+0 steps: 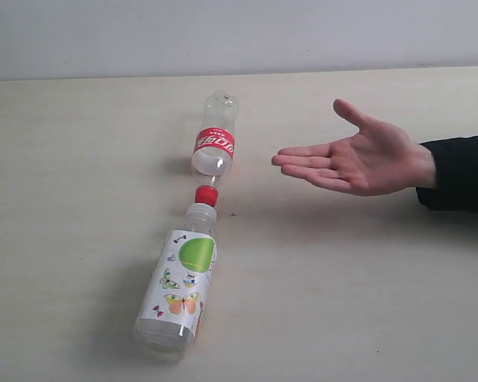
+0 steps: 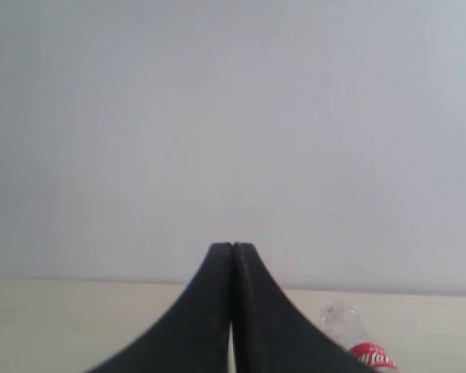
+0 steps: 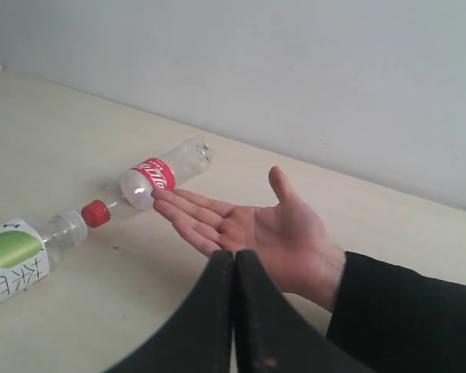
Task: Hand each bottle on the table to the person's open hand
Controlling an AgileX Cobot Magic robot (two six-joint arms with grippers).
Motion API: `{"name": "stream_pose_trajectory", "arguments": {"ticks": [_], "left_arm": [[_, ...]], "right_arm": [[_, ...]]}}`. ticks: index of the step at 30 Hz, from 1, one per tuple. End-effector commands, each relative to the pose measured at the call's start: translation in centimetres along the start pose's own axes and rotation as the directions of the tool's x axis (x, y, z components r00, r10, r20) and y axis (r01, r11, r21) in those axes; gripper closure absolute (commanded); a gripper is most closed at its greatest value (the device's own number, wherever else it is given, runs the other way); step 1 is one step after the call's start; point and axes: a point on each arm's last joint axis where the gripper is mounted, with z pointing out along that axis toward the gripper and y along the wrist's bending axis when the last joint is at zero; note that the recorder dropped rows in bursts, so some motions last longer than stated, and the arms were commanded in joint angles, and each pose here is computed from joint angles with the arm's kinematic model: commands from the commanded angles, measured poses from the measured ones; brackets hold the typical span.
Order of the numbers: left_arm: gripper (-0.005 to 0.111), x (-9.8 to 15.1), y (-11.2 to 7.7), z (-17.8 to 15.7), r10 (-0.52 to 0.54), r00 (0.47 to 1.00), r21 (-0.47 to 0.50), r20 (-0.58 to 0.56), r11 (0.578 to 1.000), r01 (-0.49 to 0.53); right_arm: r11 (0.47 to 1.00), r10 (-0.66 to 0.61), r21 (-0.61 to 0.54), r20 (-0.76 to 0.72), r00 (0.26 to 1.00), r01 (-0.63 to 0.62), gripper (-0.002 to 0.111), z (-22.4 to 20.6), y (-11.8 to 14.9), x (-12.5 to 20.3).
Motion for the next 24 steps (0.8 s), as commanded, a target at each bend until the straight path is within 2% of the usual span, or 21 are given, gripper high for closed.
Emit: {"name": "stream_pose_trajectory", "arguments": {"ticks": [1,3,5,7,12,16,21,24], "left_arm": [[0.107,-0.5,-0.1,-0.1,-0.001,0.998,0.01,0.058,1.0,0.001],[0.107,-0.6,-0.1,-0.1,-0.123,0.991,0.018,0.059,0.992,0.122],[0.107,-0.5,-0.1,-0.1,-0.311,0.949,0.025,0.048,0.95,0.311],[0.107,-0.5,-0.1,-0.1,-0.372,0.927,0.028,0.047,0.928,0.371],[0.107,-1.1,-0.2,-0.1,-0.368,0.924,0.062,0.1,0.93,0.363],[0.107,-1.9,-0.4,-0.2,-0.421,0.891,0.124,0.173,0.906,0.404],[0.107,-2.8,-0.5,2.1,-0.379,0.924,0.05,0.038,0.925,0.377],[0.107,-4.0,-0.8,4.5,-0.312,0.948,0.01,-0.065,0.95,0.313]], "right_arm": [[1.0,-0.004,0.001,0.002,1.0,0.004,0.108,0.0,0.0,0.1],[1.0,-0.004,0.001,0.002,1.0,0.004,0.108,0.0,0.0,0.1],[1.0,-0.004,0.001,0.002,1.0,0.004,0.108,0.0,0.0,0.1],[1.0,-0.004,0.001,0.002,1.0,0.004,0.108,0.0,0.0,0.1],[1.0,0.001,0.001,0.002,1.0,-0.001,0.108,0.0,0.0,0.1],[1.0,0.001,0.001,0.002,1.0,-0.001,0.108,0.0,0.0,0.1],[1.0,0.001,0.001,0.002,1.0,-0.001,0.108,0.0,0.0,0.1],[1.0,0.001,0.001,0.002,1.0,-0.001,0.108,0.0,0.0,0.1]]}}
